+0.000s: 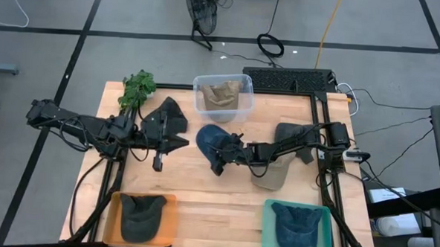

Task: Pick & Place hat
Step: Put the blue cap into the sky blue bin

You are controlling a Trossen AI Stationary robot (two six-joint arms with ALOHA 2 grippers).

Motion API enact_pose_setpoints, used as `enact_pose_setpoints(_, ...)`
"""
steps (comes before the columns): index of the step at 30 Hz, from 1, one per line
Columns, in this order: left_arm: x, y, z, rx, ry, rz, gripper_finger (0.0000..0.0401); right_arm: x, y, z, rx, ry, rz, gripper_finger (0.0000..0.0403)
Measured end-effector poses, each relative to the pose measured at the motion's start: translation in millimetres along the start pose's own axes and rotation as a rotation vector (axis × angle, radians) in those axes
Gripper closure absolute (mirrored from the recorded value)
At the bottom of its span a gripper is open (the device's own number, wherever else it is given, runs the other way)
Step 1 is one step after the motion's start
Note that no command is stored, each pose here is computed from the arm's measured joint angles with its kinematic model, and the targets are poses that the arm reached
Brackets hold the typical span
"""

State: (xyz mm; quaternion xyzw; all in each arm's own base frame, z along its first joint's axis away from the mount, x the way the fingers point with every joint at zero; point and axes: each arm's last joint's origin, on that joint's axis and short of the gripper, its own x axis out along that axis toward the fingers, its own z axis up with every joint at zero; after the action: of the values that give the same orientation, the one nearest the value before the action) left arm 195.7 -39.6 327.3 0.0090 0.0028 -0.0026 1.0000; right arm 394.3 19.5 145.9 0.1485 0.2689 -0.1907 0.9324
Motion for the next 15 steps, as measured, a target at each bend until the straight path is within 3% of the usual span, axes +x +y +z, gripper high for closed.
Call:
enact_pose_setpoints(4,0,-1,-1,0.005,0.010,-0.006,0.0375,-1,1,-6,-0.042,0.035,-0.007,0.0397)
enact_pose_setpoints(10,0,-1,-7,0.014,0.068,0.013,0.0375,-6,12,-15,-0.107,0.046,0.023,0.0401)
enact_pose_setpoints(15,-1,0,-9,-0.003,0.096,0.029,0.0375,-28,47,-22,-0.390,0.041,0.269,0.0402)
